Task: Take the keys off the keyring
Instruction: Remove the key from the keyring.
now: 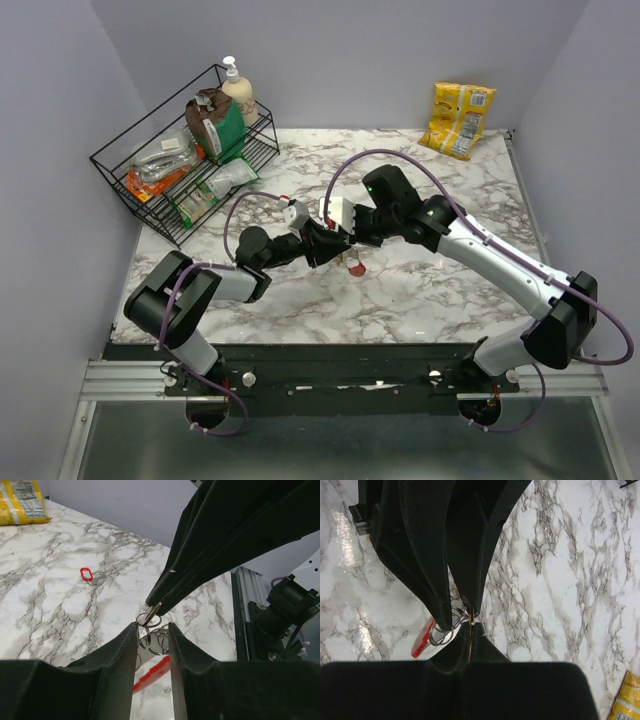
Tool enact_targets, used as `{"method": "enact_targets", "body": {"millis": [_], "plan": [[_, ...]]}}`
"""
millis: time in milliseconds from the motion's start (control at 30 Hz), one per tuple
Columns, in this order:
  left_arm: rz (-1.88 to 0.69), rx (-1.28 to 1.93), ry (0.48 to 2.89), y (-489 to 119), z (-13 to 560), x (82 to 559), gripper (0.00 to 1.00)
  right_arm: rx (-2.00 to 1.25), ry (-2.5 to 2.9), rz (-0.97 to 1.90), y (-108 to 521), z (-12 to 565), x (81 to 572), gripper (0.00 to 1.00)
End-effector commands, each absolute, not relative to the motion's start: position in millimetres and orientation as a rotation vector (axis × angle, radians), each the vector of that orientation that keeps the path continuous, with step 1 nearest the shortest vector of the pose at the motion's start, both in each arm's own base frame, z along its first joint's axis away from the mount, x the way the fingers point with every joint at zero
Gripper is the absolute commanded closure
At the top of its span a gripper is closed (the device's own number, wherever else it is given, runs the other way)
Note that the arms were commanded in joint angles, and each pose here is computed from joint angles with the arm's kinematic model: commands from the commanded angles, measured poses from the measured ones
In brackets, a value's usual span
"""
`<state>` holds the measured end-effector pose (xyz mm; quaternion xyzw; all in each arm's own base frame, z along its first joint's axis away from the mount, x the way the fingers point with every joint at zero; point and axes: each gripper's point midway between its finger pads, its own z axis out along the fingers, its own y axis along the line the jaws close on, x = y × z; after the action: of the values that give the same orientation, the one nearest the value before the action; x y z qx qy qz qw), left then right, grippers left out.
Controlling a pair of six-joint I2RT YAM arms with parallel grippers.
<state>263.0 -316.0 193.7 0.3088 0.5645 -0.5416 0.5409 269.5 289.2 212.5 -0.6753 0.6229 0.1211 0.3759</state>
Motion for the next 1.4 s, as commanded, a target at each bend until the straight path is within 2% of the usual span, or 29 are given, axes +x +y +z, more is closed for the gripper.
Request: {"method": "enact_targets", "body": {"millis": [0, 167, 433, 567, 633, 733, 1033, 1367], "plan": [[-1.277, 0.794, 1.016, -314.2, 252.0, 249.2, 0.63, -1.697, 1.545, 0.302, 292.4, 225.7, 270.3, 0.99], [-1.284, 0.8, 1.018, -314.8, 250.1, 248.3, 0.76, -1.684, 1.542, 0.275, 291.2, 230.0, 274.5, 0.99], [-1.29, 0.81, 1.006, -314.0, 251.5, 245.2, 0.77, -1.647, 1.557, 0.206, 283.2, 232.7, 282.2, 0.99], [-1.294, 0.813, 0.999, -313.4, 253.2, 243.7, 0.86, -1.642, 1.562, 0.193, 281.5, 229.2, 284.2, 0.99], [-1.298, 0.821, 0.995, -313.7, 253.5, 242.6, 0.87, -1.63, 1.57, 0.182, 279.8, 228.7, 286.6, 0.99], [-1.286, 0.823, 0.996, -312.2, 252.6, 243.4, 1.0, -1.595, 1.577, 0.176, 277.9, 232.7, 292.9, 0.99], [-1.221, 0.767, 1.012, -304.9, 253.8, 256.5, 1.0, -1.556, 1.613, 0.2, 278.2, 232.0, 294.6, 0.99], [-0.974, 0.664, 1.038, -283.9, 253.4, 284.5, 1.0, -1.593, 1.69, 0.208, 264.9, 200.9, 280.7, 0.99]]}}
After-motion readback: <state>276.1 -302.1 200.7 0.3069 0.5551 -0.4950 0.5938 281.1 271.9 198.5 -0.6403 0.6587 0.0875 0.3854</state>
